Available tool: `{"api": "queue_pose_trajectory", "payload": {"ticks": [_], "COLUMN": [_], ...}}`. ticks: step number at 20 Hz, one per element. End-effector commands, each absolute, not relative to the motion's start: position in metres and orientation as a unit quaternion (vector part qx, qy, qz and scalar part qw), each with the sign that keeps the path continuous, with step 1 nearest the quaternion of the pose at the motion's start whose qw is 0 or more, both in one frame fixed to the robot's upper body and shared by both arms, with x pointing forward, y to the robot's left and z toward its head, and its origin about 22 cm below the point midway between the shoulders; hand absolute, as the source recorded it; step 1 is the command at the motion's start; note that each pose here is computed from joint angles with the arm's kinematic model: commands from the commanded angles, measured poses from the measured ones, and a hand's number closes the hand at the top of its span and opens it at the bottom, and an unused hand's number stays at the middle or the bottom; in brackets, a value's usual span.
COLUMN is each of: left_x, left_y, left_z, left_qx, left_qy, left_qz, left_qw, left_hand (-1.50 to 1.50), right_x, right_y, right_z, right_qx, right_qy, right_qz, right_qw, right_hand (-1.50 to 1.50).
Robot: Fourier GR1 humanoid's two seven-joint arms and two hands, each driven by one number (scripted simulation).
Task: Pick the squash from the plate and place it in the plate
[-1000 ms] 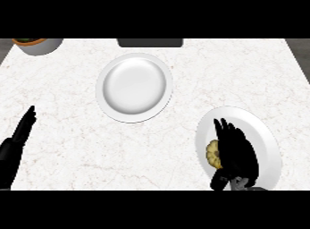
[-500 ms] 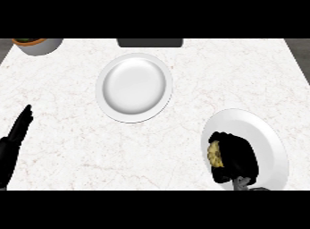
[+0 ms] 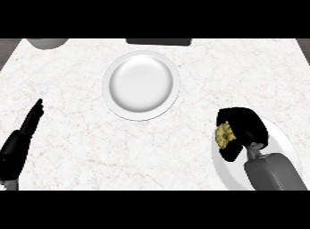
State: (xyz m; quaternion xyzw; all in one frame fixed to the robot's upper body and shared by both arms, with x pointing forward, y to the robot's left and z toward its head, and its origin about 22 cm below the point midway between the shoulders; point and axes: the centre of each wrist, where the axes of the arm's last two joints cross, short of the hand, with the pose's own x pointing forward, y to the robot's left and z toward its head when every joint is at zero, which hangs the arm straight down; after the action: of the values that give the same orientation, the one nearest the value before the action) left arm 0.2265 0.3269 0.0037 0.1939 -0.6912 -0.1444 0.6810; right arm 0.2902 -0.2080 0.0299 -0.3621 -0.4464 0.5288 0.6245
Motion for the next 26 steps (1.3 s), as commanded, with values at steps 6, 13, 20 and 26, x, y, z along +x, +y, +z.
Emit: {"api": "queue_pose_trajectory", "payload": {"ticks": [6, 13, 20, 26], "left_x": [0.239, 0.244, 0.240, 0.238], "left_y": [0.303, 0.307, 0.322, 0.332], "left_z": [0.008, 0.004, 0.010, 0.003], "left_qx": [0.165, 0.173, 0.182, 0.198], "left_qy": [-0.709, -0.700, -0.697, -0.686], "left_qz": [-0.170, -0.162, -0.150, -0.149], "left_qw": [0.664, 0.673, 0.677, 0.684], "left_hand": [0.00, 0.00, 0.00, 0.00], "right_x": [0.379, 0.414, 0.433, 0.462], "right_y": [-0.275, -0.299, -0.307, -0.247], "right_z": [0.110, 0.152, 0.169, 0.195], "right_qx": [-0.344, -0.364, -0.250, -0.142], "right_qy": [-0.544, -0.656, -0.790, -0.816], "right_qz": [0.547, 0.477, 0.427, 0.454], "right_qw": [0.535, 0.458, 0.361, 0.329], "right_hand": [1.50, 1.50, 1.50, 1.50]}}
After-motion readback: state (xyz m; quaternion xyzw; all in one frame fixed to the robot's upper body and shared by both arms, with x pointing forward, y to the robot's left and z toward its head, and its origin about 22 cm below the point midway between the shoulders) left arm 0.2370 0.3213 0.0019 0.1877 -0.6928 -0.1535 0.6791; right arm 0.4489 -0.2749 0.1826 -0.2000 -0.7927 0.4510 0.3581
